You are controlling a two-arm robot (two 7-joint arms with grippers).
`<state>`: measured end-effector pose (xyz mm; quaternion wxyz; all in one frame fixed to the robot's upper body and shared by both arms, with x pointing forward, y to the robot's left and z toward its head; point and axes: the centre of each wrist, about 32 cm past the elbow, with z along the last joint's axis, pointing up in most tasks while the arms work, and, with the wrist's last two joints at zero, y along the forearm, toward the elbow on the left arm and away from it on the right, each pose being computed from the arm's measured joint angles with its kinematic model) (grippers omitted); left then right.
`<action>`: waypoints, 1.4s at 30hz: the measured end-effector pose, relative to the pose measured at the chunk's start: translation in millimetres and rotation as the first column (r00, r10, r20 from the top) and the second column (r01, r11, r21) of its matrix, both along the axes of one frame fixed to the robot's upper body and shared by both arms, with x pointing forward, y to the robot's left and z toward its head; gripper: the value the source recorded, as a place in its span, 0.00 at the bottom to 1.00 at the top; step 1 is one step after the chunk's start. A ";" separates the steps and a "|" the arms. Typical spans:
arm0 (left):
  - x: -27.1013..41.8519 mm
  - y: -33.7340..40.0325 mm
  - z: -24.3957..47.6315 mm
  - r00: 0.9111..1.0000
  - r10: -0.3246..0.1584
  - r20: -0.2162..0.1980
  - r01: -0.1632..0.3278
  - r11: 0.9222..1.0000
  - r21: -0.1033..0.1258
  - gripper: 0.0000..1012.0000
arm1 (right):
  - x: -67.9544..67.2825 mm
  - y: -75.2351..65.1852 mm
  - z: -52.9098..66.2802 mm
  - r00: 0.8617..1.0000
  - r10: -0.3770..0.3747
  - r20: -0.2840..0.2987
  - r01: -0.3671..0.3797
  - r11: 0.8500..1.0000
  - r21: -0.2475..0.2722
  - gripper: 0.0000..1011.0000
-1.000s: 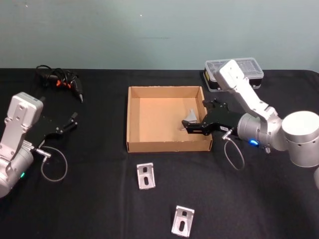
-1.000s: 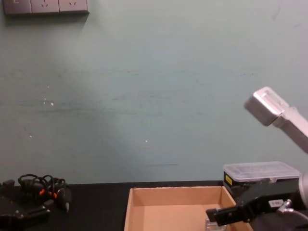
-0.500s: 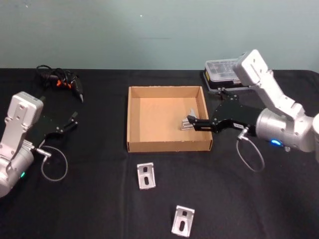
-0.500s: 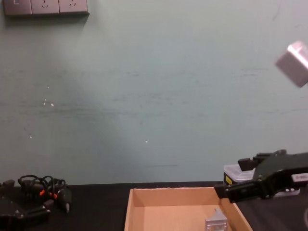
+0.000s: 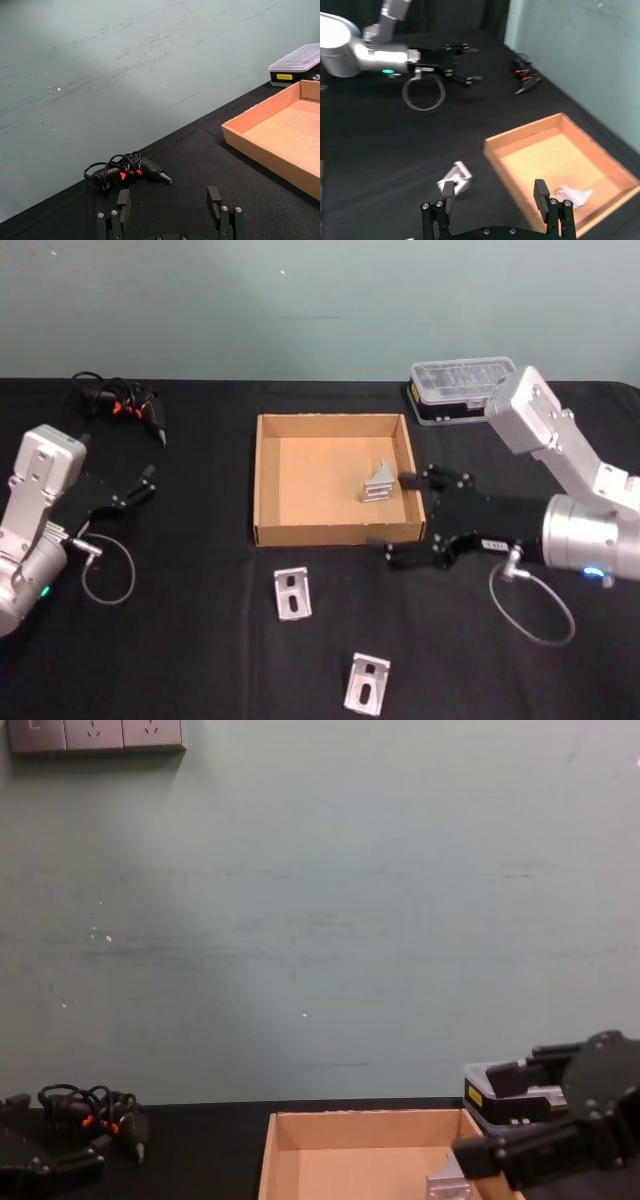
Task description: Use one hand to pick up the angle iron from the table and place it into the box.
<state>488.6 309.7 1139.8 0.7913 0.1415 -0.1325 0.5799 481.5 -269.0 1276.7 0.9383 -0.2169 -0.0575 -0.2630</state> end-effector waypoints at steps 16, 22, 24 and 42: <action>0.0 0.0 0.0 1.000 0.000 0.000 0.000 1.000 0.000 0.99 | -21.0 15.1 -22.5 0.972 0.081 -0.220 -0.092 0.995 -0.043 0.99; 0.0 0.0 0.0 1.000 0.000 0.000 0.000 1.000 0.000 0.99 | -21.5 17.8 -31.0 0.959 0.074 -0.275 -0.100 0.992 -0.083 0.99; 0.0 0.0 0.0 1.000 0.000 0.000 0.000 1.000 0.000 0.99 | -21.0 18.0 -33.4 0.955 0.070 -0.287 -0.102 0.990 -0.096 0.99; 0.0 0.0 0.0 1.000 0.000 0.000 0.000 1.000 0.000 0.99 | -19.9 22.7 -47.3 0.947 0.074 -0.314 -0.123 0.983 -0.140 0.99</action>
